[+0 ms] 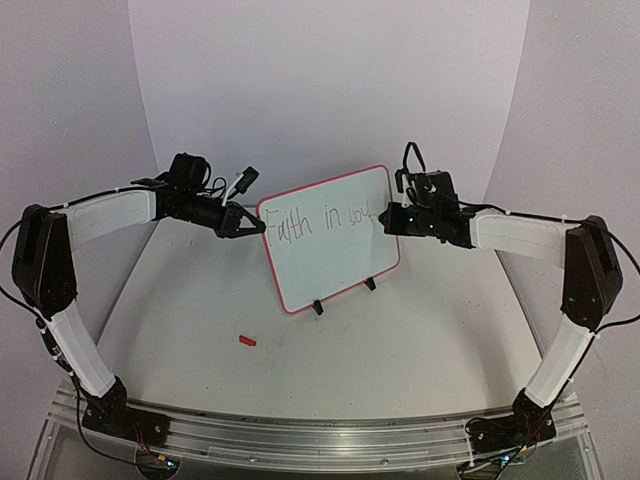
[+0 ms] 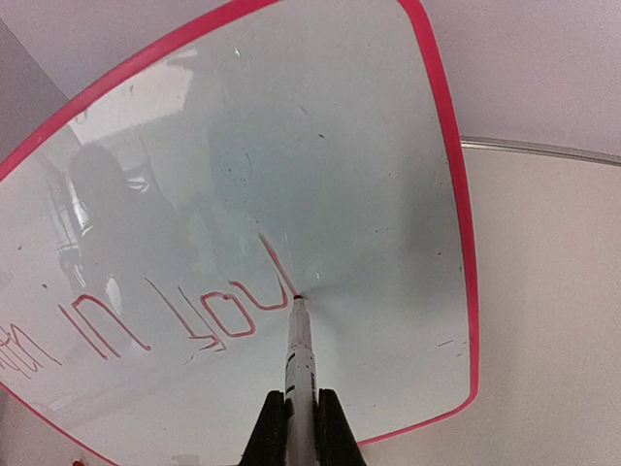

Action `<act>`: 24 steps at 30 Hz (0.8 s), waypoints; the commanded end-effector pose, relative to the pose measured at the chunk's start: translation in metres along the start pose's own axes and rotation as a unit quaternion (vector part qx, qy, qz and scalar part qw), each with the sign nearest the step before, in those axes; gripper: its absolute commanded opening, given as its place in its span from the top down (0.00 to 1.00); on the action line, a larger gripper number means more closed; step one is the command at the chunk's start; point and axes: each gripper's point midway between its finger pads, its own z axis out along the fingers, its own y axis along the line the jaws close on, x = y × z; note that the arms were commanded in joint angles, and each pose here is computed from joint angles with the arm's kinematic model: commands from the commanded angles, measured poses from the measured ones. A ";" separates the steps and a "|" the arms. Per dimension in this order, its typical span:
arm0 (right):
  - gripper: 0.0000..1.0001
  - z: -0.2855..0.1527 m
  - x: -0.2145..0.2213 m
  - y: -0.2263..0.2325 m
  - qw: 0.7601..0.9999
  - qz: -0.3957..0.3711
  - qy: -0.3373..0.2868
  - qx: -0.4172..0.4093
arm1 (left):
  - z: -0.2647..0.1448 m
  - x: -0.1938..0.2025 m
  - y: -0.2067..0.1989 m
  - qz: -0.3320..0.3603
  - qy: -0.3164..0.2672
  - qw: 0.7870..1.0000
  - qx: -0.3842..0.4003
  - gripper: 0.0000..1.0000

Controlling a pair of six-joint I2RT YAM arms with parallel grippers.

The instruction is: Write a sentence on the whiteboard

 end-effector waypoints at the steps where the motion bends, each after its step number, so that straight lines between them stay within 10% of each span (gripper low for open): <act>1: 1.00 0.002 0.006 -0.007 1.000 0.005 0.001 0.013 | 0.005 0.010 -0.014 0.003 0.027 1.000 0.014 1.00; 24: 1.00 -0.035 -0.027 -0.009 0.999 0.001 -0.044 0.013 | 0.005 0.011 -0.013 0.003 0.027 1.000 0.011 1.00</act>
